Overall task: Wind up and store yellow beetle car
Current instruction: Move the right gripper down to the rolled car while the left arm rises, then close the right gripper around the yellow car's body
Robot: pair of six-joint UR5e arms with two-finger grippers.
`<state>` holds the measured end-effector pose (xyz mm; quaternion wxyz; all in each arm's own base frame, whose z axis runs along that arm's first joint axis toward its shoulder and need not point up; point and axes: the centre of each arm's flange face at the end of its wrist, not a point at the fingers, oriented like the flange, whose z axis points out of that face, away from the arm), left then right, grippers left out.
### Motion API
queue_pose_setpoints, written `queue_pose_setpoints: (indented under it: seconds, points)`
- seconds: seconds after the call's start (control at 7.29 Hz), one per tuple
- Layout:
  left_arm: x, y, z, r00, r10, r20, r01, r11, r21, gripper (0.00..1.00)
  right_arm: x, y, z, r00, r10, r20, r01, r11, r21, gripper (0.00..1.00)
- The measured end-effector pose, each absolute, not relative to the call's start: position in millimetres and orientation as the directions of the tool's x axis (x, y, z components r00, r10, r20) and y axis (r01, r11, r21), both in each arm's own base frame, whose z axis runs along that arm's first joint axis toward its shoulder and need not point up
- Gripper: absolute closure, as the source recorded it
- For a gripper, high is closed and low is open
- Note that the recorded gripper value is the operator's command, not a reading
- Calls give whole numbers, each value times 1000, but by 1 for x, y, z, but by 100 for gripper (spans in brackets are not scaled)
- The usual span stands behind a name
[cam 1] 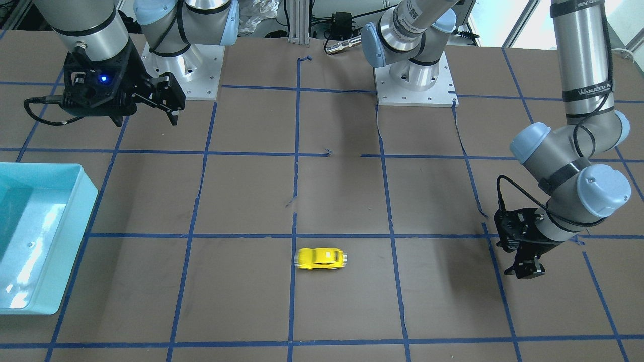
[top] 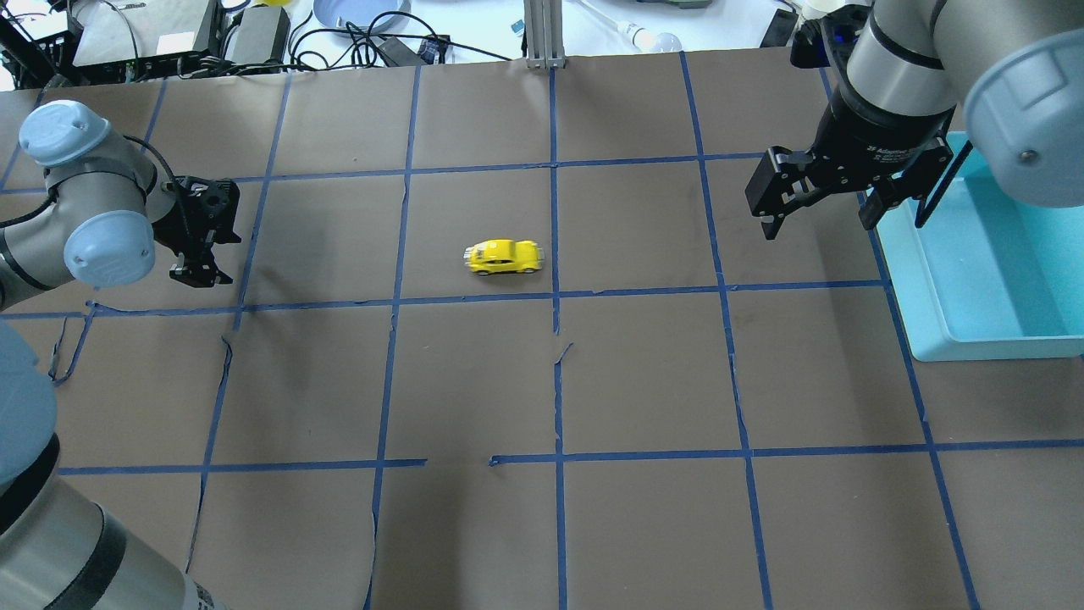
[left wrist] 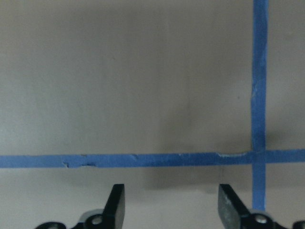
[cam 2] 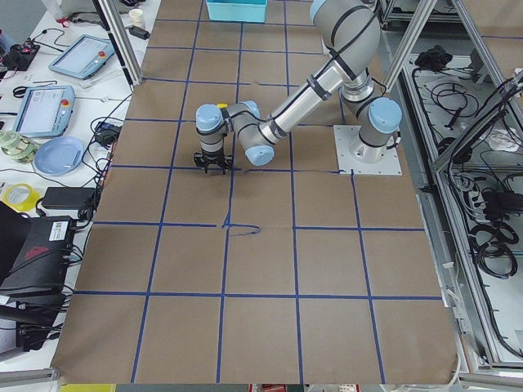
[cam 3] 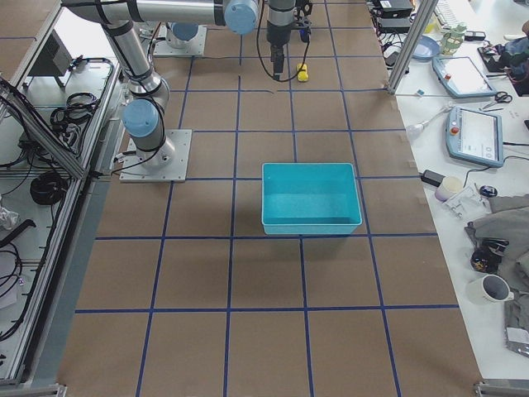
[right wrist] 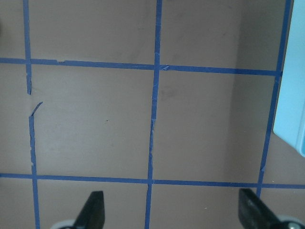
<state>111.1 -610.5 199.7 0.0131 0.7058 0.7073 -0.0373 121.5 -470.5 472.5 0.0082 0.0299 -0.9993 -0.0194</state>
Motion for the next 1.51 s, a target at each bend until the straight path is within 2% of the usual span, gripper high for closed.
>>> queue_pose_setpoints:
  seconds: [0.27, 0.41, 0.55, 0.69, 0.96, 1.51]
  points:
    - [54, -612, 231, -106, 992, -71, 993, 101, -64, 26, 121, -471, 472, -998, -60, 15, -59, 997, 39, 0]
    - [20, -612, 253, -176, 982, -72, 983, 171, -72, 23, 121, -471, 472, -998, -60, 15, -59, 997, 40, 0]
    - [-18, -612, 279, -258, 964, -62, 964, 253, -79, 9, 121, -471, 472, -998, -59, 15, -59, 997, 40, 0]
    - [-54, -611, 304, -367, 930, -38, 928, 363, -81, 8, 121, -471, 471, -998, -59, 15, -58, 997, 42, 0]
    - [-112, -610, 349, -603, 798, 6, 795, 601, -79, 0, 120, -473, 469, -996, -89, 23, -88, 995, 47, 0]
    - [-160, -575, 459, -899, 436, 34, 433, 898, -78, 0, 98, -503, 443, -958, -224, 176, -215, 974, 74, 0]
